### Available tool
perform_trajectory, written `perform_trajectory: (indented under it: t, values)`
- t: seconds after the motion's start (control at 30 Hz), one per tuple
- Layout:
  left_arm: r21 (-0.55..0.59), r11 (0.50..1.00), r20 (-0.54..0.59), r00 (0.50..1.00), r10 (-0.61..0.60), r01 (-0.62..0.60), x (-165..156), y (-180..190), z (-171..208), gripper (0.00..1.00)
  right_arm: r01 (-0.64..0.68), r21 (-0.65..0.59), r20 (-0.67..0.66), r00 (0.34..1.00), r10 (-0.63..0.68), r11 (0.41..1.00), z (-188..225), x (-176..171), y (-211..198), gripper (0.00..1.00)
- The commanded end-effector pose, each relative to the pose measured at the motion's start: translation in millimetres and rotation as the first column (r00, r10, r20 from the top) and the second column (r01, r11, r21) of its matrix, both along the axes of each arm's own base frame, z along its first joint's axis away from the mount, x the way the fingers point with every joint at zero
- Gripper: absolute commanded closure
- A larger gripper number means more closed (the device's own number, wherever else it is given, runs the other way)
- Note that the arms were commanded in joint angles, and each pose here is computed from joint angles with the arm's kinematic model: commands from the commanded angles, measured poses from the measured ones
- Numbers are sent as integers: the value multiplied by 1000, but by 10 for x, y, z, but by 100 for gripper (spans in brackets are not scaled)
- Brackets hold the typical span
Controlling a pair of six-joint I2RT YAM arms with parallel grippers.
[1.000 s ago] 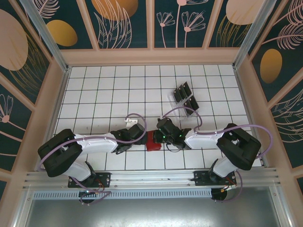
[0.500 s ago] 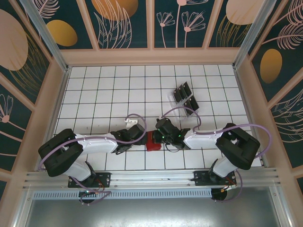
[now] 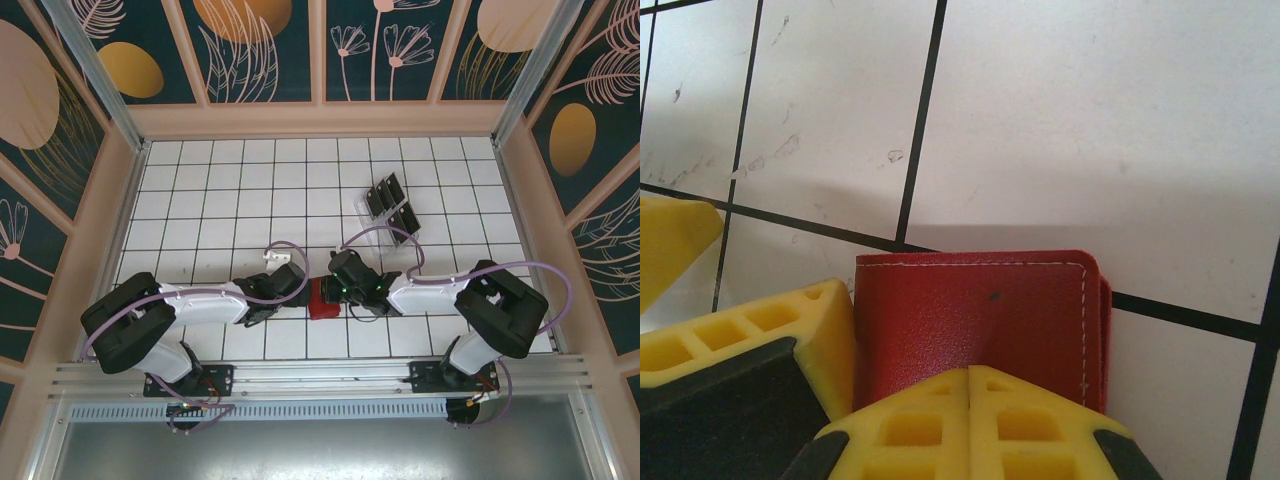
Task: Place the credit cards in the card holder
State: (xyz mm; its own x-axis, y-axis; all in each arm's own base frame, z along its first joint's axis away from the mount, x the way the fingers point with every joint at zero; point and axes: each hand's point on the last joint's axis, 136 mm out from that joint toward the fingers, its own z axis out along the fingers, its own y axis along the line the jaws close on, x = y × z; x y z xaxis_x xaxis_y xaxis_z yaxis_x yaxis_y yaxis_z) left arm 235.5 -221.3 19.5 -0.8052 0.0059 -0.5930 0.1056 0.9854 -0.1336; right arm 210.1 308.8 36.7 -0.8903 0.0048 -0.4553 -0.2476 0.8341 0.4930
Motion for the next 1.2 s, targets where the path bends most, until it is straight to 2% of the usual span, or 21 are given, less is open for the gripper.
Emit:
perform_trajectory:
  t: [0.0, 0.87, 1.17]
  values:
    - [8, 1000, -25, 1000, -6, 6, -38, 20, -91, 3, 10, -8, 25, 1000, -9, 1000, 30, 19, -22, 100]
    - [3, 1000, -27, 1000, -10, 10, -50, 21, -89, 4, 4, -128, -104, 994, -18, 992, -570, -365, -340, 100]
    - [7, 1000, -30, 999, -11, 11, -53, 27, -98, 4, 20, -229, -132, 990, -52, 973, -730, -468, -583, 100]
